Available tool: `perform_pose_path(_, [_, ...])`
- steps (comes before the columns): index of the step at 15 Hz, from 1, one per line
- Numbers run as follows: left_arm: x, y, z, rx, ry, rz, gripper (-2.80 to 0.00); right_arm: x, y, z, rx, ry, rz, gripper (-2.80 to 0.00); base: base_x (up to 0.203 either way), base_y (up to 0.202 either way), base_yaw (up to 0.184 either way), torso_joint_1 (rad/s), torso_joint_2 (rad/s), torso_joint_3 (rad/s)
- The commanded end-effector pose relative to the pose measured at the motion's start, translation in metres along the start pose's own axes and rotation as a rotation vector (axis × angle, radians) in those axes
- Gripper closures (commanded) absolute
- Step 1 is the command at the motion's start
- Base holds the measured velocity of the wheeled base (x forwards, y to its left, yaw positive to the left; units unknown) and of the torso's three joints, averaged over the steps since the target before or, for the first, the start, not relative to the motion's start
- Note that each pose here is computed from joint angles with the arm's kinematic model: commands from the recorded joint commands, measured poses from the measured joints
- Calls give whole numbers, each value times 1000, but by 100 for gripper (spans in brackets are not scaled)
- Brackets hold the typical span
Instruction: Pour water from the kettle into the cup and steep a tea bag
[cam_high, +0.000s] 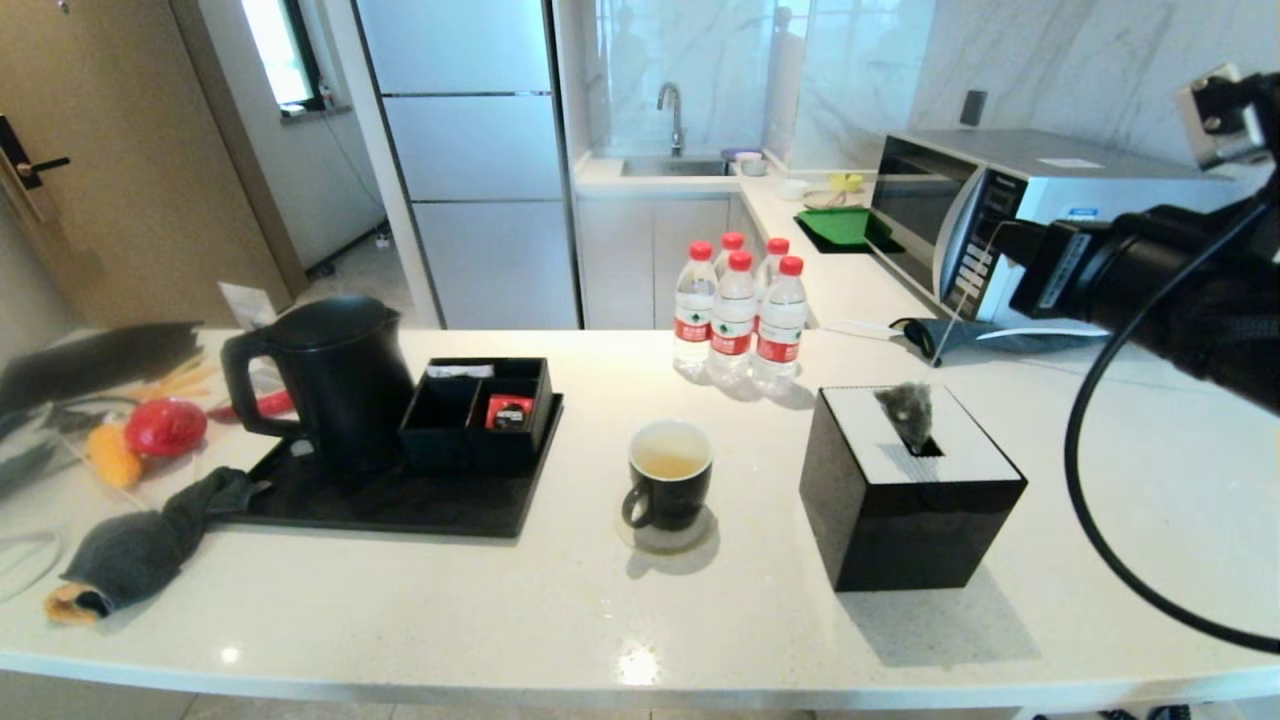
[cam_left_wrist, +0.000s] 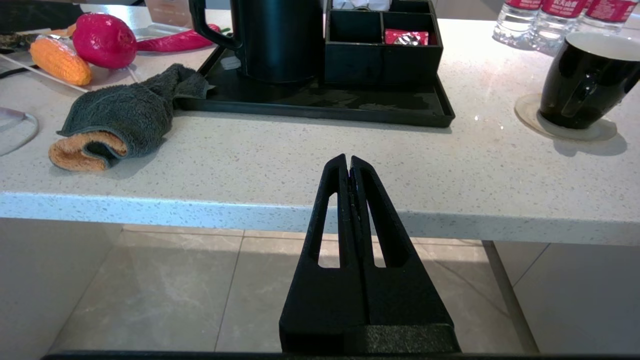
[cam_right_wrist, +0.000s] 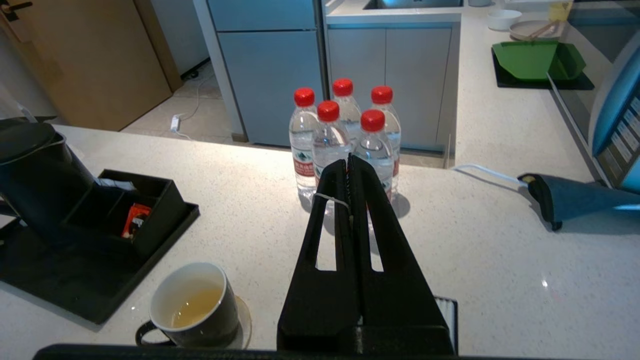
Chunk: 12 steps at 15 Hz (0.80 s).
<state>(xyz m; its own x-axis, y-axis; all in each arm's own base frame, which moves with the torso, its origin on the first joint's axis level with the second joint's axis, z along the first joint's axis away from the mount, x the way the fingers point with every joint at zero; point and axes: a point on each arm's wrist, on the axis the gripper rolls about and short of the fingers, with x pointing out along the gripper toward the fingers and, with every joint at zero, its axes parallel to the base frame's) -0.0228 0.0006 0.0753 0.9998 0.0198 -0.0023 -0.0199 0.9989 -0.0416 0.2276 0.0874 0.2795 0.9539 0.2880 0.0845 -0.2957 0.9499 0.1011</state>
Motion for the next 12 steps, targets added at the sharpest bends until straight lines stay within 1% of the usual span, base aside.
perform_pose_path(1, [0, 0, 0, 0, -1, 0, 0, -14, -3, 0, 7, -8, -6, 0, 0, 0, 0, 0, 0, 0])
perform_pose_path(2, [0, 0, 0, -1, -1, 0, 0, -16, -3, -4, 19, 3, -7, 0, 0, 0, 0, 0, 0, 0])
perform_pose_path(5, [0, 0, 0, -1, -1, 2, 0, -19, -4, -16, 20, 38, -6, 0, 0, 0, 0, 0, 0, 0])
perform_pose_path(12, [0, 0, 0, -1, -1, 0, 0, 2, -1, -5, 24, 7, -3, 0, 0, 0, 0, 0, 0, 0])
